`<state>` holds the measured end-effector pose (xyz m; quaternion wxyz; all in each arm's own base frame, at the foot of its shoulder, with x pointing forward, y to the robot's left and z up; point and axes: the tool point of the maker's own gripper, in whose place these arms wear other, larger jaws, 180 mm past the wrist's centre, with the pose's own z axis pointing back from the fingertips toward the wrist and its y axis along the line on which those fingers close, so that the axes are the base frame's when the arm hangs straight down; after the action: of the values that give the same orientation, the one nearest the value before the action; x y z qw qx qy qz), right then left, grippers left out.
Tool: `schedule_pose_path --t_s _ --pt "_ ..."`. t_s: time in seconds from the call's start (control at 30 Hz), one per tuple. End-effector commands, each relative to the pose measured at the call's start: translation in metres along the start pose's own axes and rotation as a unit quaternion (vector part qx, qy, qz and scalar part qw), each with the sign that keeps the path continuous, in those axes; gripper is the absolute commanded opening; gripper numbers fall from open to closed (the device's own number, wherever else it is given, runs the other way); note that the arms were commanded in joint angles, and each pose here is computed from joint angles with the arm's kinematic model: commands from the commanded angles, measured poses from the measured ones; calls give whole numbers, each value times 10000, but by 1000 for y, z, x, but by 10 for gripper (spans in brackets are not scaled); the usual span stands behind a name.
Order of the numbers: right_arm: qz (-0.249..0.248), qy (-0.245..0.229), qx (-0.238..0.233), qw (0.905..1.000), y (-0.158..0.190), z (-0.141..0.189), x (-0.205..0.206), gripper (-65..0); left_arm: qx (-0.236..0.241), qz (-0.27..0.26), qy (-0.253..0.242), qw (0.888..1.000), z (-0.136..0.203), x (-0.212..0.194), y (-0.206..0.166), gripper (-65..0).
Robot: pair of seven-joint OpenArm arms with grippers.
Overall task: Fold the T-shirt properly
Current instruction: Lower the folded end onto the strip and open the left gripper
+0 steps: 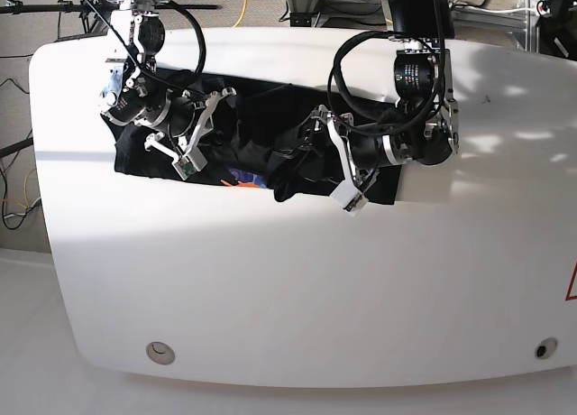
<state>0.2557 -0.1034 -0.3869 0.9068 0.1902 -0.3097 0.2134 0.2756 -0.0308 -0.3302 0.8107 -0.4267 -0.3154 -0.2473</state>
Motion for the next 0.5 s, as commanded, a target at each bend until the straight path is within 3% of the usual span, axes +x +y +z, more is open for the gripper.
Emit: schedule_pose_path --t_s 0.0,0.47 --pt "90 -175 -2 9998 0 3 11 -610 -34 -134 -293 9995 5 18 -1 -217" --pt "106 -146 -1 9998 0 3 9 -612 559 -371 19 9977 46 6 39 -242"
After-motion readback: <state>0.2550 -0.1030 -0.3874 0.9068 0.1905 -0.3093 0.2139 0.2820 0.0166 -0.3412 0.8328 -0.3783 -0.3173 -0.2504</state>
